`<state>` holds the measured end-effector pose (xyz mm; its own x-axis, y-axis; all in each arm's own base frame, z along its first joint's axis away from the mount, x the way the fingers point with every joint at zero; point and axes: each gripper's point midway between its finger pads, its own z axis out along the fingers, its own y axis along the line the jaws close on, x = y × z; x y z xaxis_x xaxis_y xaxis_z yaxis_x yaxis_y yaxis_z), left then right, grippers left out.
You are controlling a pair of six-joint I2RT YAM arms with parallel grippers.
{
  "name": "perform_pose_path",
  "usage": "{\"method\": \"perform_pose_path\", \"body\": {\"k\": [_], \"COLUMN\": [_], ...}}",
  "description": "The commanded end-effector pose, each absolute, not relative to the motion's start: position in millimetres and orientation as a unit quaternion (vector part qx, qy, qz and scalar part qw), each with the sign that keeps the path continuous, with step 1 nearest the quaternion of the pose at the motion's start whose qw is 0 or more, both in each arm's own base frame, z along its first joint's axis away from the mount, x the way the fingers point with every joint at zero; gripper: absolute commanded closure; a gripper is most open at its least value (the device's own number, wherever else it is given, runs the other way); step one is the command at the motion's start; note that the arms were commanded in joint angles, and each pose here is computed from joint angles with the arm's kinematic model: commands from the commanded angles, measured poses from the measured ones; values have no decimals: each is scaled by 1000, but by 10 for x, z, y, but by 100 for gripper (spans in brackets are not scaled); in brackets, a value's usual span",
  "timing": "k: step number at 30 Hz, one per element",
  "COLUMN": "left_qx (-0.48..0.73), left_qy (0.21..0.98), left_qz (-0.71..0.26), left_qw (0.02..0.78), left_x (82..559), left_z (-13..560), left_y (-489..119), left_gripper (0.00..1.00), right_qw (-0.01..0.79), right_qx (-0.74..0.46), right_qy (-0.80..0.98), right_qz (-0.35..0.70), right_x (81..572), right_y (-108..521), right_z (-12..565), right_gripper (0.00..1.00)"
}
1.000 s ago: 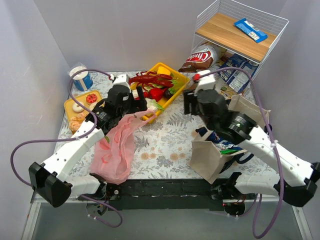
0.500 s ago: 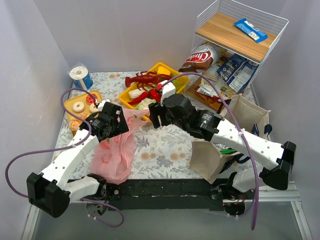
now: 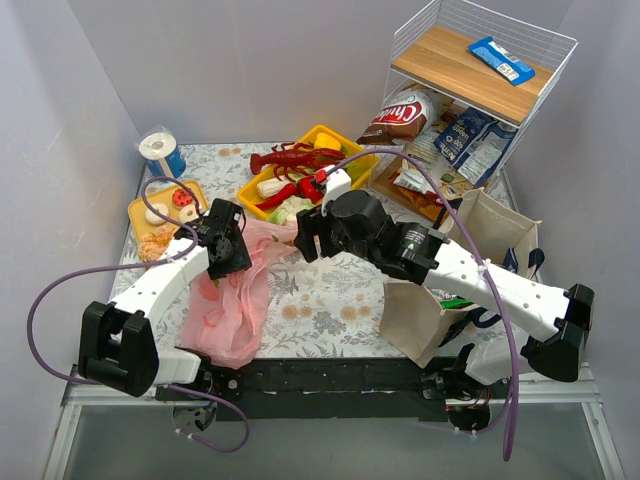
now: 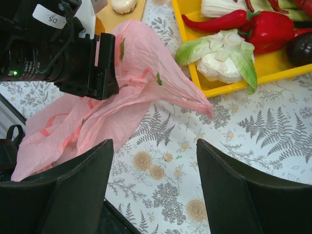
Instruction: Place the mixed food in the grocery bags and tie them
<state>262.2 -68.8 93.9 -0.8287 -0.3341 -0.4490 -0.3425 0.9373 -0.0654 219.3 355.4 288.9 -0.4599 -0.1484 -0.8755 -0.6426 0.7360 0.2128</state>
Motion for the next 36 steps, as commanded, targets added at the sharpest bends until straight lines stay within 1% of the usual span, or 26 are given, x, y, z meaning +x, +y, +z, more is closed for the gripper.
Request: {"method": "perform_pose_path", "body": {"k": [1, 2, 3, 4, 5, 6, 7, 12, 14, 15, 18, 23, 27, 32, 36], "left_qx": [-160, -159, -159, -164, -164, -162, -172, -215, -246, -246, -263, -275, -269, -267, -268], "left_qy": [961, 962, 961, 959, 955, 952, 946, 894, 874, 862, 841, 817, 793, 790, 777], "left_qz": [-40, -56, -71, -88, -114, -143, -161, -272, -306, -329, -367, -422, -464, -477, -499], "left_qw": [221, 216, 214, 215, 219, 219, 225, 284, 287, 297, 298, 280, 288, 279, 275], "left_x": [2609, 2589, 2577, 2569, 2555, 2543, 2558, 2663, 2676, 2682, 2675, 2651, 2664, 2598, 2545], "left_z": [915, 916, 921, 911, 967, 1011, 1041, 1622, 1757, 1878, 1990, 2097, 2279, 2284, 2348], "left_y": [-864, -922, -969, -1023, -1099, -1189, -1240, -1479, -1540, -1587, -1653, -1791, -1868, -1893, -1920], "left_gripper": [55, 71, 80, 86, 98, 100, 100, 100, 100, 100, 100, 100, 100, 100, 100], "right_qw": [458, 455, 450, 441, 435, 424, 409, 351, 344, 331, 320, 310, 283, 292, 281], "right_qx": [-234, -235, -236, -234, -232, -233, -229, -216, -208, -213, -215, -208, -199, -211, -239], "right_qy": [804, 804, 806, 810, 812, 814, 821, 839, 847, 848, 847, 856, 886, 875, 872], "right_qz": [299, 302, 303, 308, 311, 321, 326, 356, 349, 356, 366, 357, 309, 322, 322], "right_x": [2155, 2144, 2142, 2123, 2125, 2118, 2108, 2143, 2172, 2128, 2089, 2108, 2151, 2196, 2225], "right_y": [3621, 3632, 3645, 3665, 3674, 3687, 3695, 3708, 3677, 3697, 3716, 3725, 3634, 3670, 3762], "right_z": [2948, 2941, 2913, 2876, 2851, 2824, 2729, 2468, 2405, 2377, 2340, 2136, 1761, 1604, 1432], "right_gripper": [23, 23, 21, 21, 21, 20, 20, 20, 21, 18, 18, 19, 20, 21, 21]}}
